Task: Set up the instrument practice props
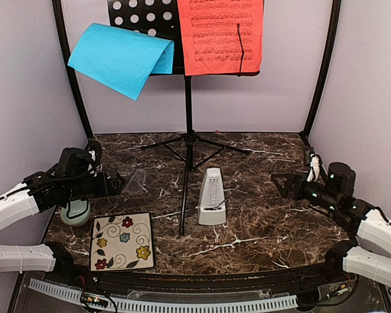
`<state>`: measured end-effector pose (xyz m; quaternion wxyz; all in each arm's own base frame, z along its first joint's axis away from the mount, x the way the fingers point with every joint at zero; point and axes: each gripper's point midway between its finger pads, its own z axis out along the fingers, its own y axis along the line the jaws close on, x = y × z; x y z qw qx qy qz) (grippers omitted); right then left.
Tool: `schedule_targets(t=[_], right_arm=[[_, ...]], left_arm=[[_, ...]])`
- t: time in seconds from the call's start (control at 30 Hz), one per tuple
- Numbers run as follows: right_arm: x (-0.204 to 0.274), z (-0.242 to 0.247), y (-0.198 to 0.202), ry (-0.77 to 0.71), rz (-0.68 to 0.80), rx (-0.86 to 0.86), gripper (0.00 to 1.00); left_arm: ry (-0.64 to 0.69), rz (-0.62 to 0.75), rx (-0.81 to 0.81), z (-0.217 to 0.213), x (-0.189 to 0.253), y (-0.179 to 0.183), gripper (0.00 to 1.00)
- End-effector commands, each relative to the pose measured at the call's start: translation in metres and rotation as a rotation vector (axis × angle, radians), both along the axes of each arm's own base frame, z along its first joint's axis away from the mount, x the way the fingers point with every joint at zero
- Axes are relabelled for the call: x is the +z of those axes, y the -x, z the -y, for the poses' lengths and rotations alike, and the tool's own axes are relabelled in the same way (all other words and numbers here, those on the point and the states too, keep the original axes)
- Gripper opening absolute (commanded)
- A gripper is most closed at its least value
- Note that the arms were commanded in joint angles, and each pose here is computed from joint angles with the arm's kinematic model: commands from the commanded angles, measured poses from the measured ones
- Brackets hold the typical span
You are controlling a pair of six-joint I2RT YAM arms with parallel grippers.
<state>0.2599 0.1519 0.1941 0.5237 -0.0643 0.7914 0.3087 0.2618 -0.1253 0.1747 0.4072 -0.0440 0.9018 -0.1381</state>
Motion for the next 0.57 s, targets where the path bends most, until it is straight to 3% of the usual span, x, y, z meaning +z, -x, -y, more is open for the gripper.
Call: schedule_targets(t=[0.0, 0.3, 0.53], right_arm=[[-0.002, 0.005, -0.001, -0.032, 0.012, -0.029, 1.0], [-0.008, 0.007, -0.001, -0.027, 0.001, -0.04, 1.0], [-0.003, 0.008, 0.0, -0.03, 0.013, -0.046, 1.0]], left_arm=[[0.011, -0.048, 0.05, -0.005, -0.019, 0.002, 0.99], [0.023, -0.109, 0.04, 0.006, -0.036, -0.002, 0.99], [0.028, -0.078, 0.069, 0.002, -0.026, -0.006, 0.99]])
